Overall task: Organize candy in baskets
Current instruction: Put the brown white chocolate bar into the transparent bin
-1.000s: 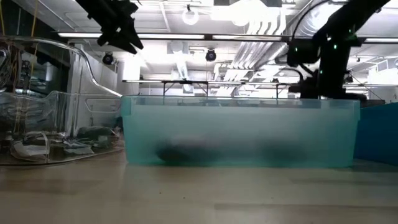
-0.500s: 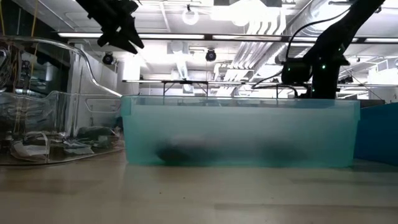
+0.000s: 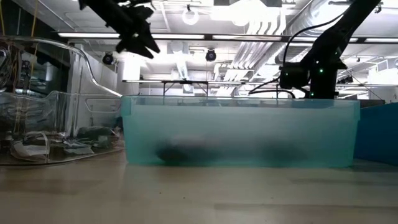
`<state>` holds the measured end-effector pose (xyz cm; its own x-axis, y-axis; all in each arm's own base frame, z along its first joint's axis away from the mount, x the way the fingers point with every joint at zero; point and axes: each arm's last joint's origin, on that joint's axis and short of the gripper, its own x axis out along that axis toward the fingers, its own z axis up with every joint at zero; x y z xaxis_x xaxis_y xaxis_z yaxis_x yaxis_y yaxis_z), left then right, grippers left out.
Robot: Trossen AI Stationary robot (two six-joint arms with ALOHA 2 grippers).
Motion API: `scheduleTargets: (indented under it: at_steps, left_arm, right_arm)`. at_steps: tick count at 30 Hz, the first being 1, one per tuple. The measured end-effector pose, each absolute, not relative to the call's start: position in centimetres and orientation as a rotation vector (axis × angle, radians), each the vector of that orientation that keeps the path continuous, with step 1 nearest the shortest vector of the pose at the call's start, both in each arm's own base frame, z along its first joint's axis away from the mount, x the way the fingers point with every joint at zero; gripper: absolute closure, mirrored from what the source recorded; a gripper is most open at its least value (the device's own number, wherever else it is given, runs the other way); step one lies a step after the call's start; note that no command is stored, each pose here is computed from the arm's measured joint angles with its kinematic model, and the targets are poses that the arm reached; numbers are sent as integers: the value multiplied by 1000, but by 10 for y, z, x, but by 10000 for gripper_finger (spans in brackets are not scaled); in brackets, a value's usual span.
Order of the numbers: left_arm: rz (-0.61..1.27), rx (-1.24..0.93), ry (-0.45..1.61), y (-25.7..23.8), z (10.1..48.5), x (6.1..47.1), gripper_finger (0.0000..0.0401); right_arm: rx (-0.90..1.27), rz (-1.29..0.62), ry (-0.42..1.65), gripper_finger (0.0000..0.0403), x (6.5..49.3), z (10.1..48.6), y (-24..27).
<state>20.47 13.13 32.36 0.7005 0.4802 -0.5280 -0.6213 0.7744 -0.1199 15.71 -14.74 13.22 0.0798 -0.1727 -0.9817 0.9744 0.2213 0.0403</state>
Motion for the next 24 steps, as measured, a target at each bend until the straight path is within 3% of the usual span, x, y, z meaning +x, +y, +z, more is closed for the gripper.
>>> scheduleTargets:
  at_steps: [3, 4, 10, 17, 24]
  left_arm:
    - [551, -300, 488, 132, 318, 220, 229]
    - [512, -303, 477, 132, 317, 224, 229]
    - [246, -264, 296, 121, 335, 236, 229]
    - [233, -243, 110, 115, 360, 230, 229]
    - [195, -291, 138, 109, 350, 247, 229]
  right_arm:
    - [934, -1070, 1108, 373, 156, 139, -146]
    - [920, -1054, 1098, 386, 157, 143, -145]
    - [817, -855, 797, 395, 178, 202, -148]
    - [479, -462, 292, 399, 224, 307, -135]
    - [134, -198, 249, 398, 285, 354, -101]
